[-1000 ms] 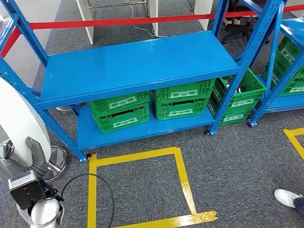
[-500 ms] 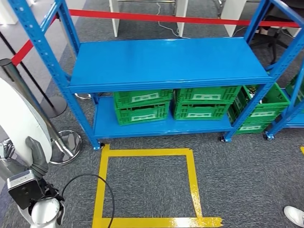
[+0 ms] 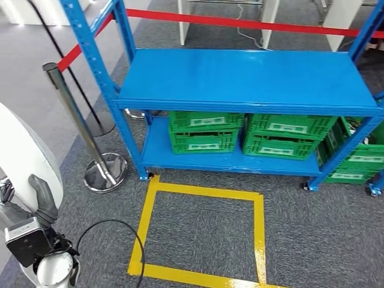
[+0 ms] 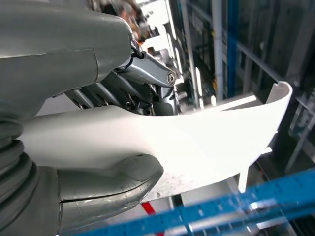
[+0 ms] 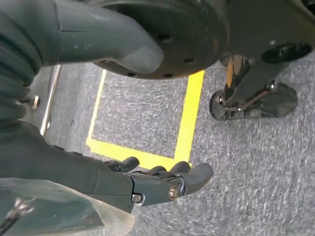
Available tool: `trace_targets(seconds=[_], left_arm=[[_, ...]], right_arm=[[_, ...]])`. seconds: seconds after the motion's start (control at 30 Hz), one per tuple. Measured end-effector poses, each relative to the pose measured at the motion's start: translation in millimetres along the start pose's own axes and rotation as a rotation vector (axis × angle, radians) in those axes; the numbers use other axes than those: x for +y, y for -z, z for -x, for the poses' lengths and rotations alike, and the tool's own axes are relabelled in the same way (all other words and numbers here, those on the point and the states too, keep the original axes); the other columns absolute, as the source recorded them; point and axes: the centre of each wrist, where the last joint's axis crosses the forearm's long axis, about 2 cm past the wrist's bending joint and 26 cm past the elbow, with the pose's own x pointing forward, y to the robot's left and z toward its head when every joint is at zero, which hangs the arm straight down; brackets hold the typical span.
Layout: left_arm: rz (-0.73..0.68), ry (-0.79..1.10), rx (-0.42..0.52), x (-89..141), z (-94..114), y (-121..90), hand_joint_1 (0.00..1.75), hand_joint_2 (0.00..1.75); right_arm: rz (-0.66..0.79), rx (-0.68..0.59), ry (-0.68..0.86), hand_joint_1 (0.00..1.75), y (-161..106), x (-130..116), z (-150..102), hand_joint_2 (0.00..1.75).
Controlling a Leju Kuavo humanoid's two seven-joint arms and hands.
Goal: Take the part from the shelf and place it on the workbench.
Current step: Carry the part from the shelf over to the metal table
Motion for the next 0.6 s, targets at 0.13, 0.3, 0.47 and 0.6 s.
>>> trace_targets(seconds=[0.13, 0.3, 0.47, 0.6], left_arm=[[0.000, 0.000, 0.001, 0.2, 0.2, -0.3, 1.75, 1.75], [-0.003, -0.003, 0.004, 0.2, 0.1, -0.3, 1.75, 1.75], [0.000, -0.013, 0.001, -0.6, -2.2, -0.7, 1.75, 1.75], [0.006, -0.043, 0.010, -2.6, -4.5, -3.0, 1.75, 1.75]], right_arm=[[0.000, 0.000, 0.000, 0.00, 0.0, -0.1, 0.0, 1.75], [0.003, -0.004, 0.001, 0.00, 0.8, -1.2, -2.1, 1.75], [0.004, -0.007, 0.000, 0.00, 1.3, -2.6, -2.6, 1.75], [0.004, -0.006, 0.004, 0.00, 0.4, -2.3, 0.5, 1.75]])
